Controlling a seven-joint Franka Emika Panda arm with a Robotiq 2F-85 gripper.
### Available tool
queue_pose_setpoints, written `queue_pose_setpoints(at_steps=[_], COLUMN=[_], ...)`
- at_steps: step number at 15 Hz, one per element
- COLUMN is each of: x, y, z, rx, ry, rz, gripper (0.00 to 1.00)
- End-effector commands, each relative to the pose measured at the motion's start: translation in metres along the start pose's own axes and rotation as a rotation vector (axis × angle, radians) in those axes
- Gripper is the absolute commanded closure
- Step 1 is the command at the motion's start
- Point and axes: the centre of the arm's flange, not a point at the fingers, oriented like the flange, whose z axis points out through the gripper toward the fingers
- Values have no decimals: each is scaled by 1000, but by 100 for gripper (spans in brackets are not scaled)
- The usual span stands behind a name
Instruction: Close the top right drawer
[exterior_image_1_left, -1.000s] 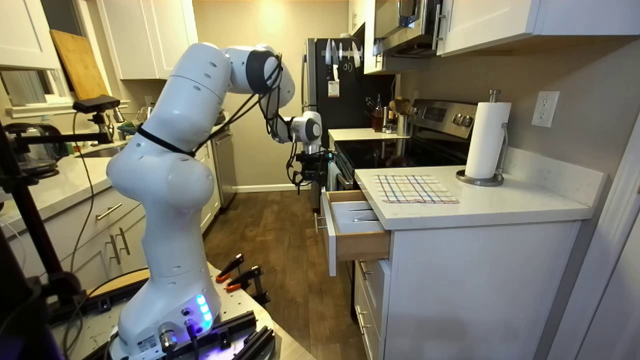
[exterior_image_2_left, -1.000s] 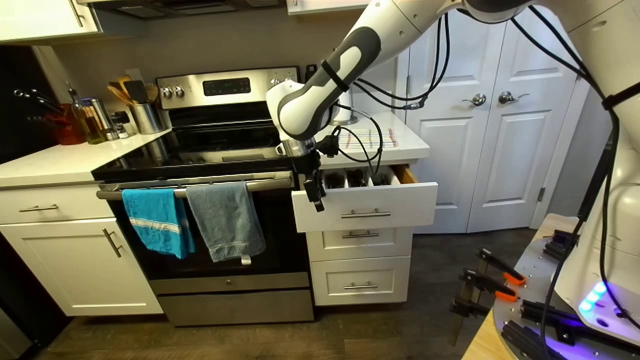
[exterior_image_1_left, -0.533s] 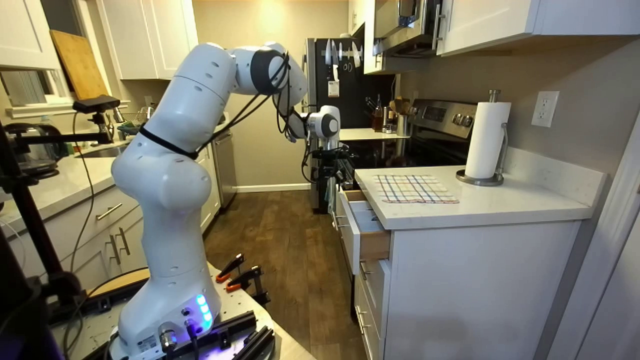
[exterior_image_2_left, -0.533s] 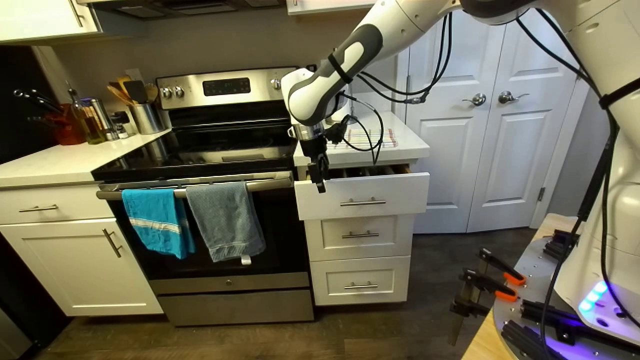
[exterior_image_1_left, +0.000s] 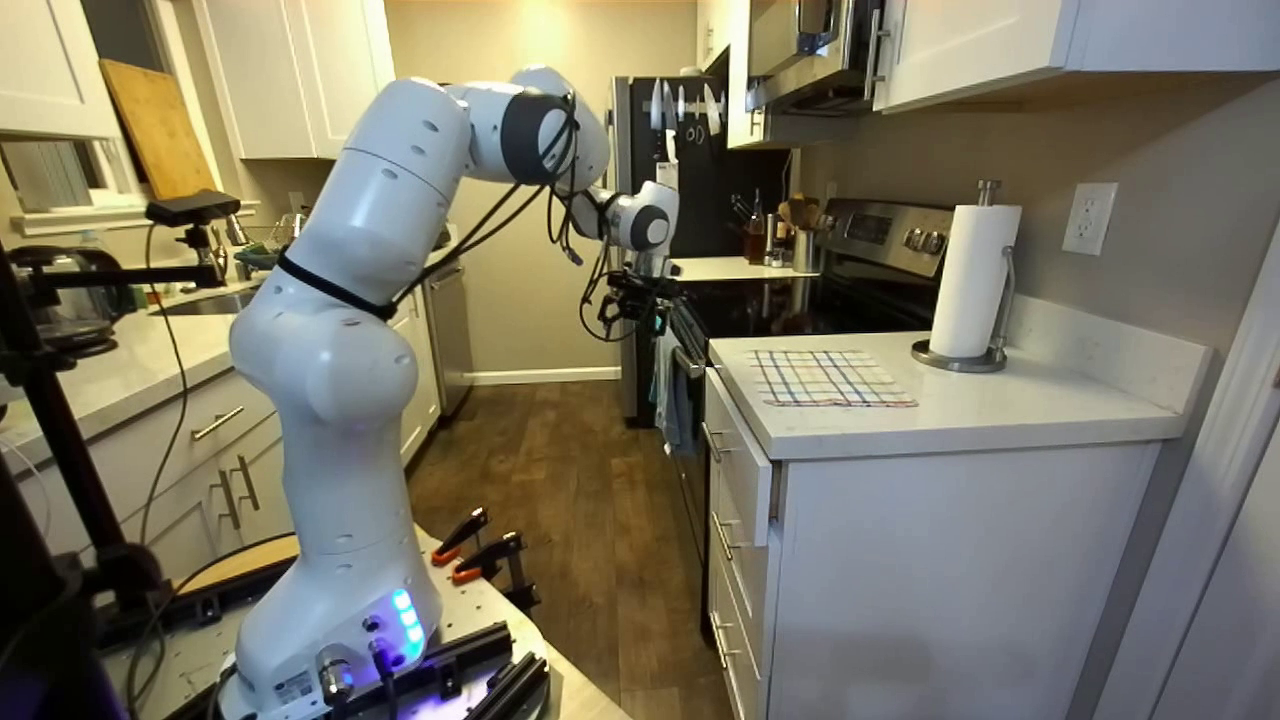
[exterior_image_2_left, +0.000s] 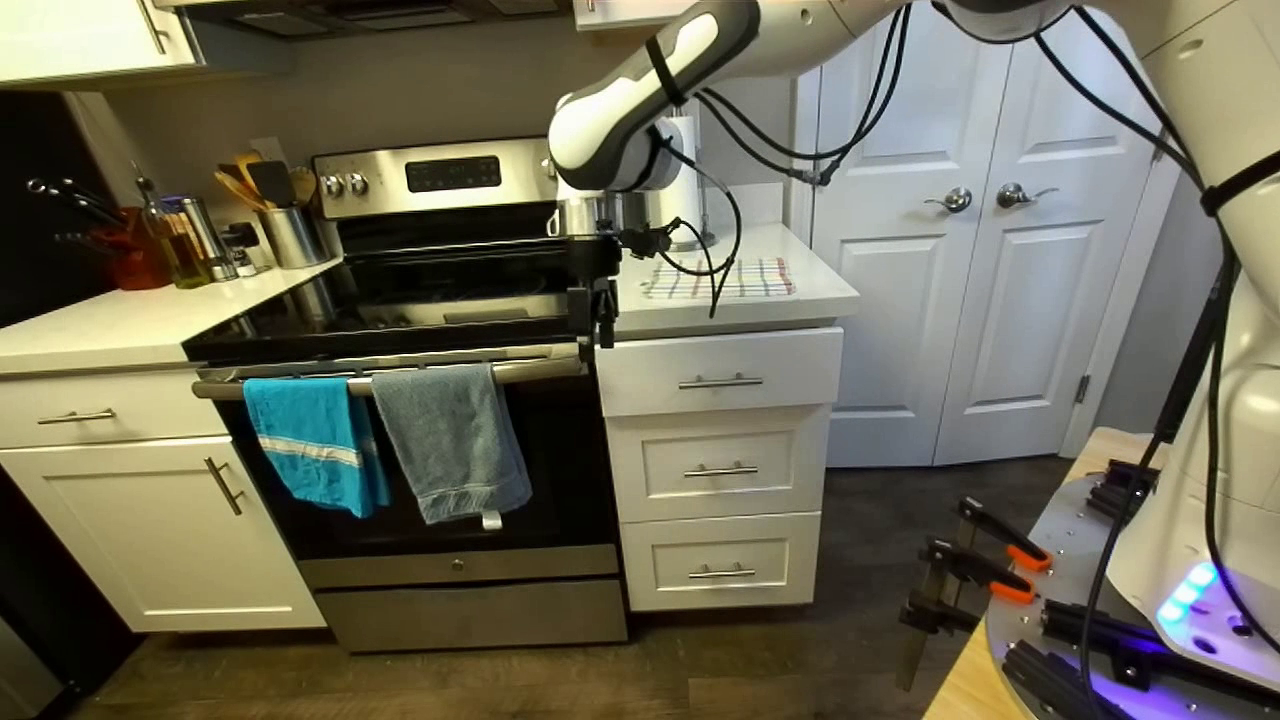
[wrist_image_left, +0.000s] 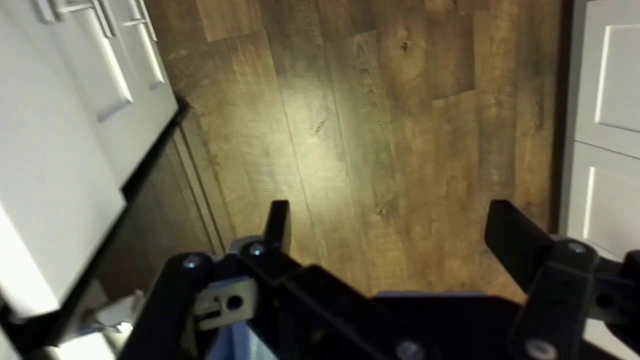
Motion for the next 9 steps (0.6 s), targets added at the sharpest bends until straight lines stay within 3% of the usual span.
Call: queue_pose_setpoints(at_steps=[1,5,6,9], x=[-17,-25,0,-6], y=[-73,-133,-114,-134], z=[-5,6,7,12], rx=[68,65,55,53], ry=[-5,-56,-36,-57], rz=[-79,-145,-134,-160], gripper=[0,0,0,0])
